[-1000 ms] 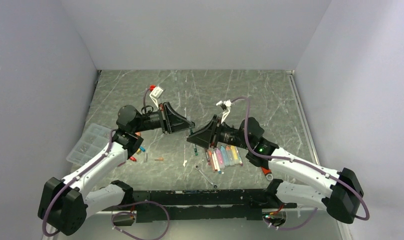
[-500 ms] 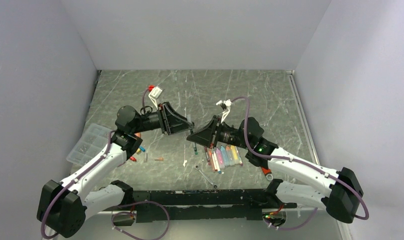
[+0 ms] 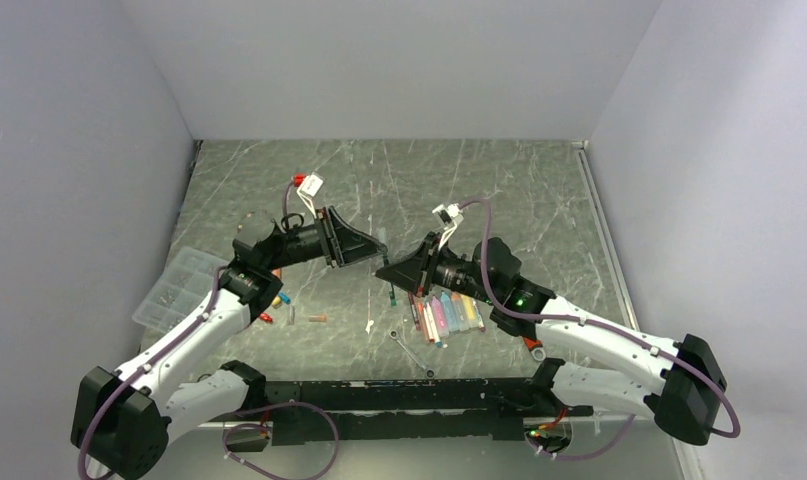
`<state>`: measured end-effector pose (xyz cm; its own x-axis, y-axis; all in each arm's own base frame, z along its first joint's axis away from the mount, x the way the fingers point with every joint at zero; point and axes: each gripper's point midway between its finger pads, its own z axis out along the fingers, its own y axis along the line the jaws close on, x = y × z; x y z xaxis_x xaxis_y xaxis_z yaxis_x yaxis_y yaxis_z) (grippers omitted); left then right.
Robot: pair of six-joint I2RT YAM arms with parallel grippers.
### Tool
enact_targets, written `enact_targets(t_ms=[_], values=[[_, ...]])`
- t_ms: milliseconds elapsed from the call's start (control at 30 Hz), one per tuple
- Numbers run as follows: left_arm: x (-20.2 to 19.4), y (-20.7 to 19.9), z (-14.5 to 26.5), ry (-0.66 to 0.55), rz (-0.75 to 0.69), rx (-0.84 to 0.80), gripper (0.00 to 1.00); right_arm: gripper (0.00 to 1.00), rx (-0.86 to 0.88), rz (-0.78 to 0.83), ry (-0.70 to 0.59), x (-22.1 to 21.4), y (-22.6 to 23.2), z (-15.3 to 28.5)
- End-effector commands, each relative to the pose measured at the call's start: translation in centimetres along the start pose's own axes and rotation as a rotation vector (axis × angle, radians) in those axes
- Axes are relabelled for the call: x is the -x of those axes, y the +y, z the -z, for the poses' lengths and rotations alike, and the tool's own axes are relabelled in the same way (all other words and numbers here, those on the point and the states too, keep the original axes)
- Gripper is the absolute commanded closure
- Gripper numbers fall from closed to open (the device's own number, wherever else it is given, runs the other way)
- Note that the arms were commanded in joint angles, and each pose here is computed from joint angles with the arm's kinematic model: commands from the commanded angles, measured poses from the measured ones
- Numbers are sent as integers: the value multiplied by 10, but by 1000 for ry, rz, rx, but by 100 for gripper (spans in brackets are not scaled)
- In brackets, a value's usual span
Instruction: Open the pen caps
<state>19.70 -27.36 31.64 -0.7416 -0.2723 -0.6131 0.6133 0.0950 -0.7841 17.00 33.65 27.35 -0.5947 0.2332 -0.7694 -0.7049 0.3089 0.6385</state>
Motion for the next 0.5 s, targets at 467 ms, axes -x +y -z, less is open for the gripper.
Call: enact_targets(t_ms=[467], values=[[9, -14, -19, -4, -60, -18, 61, 100, -5, 42, -4, 3, 4, -6]])
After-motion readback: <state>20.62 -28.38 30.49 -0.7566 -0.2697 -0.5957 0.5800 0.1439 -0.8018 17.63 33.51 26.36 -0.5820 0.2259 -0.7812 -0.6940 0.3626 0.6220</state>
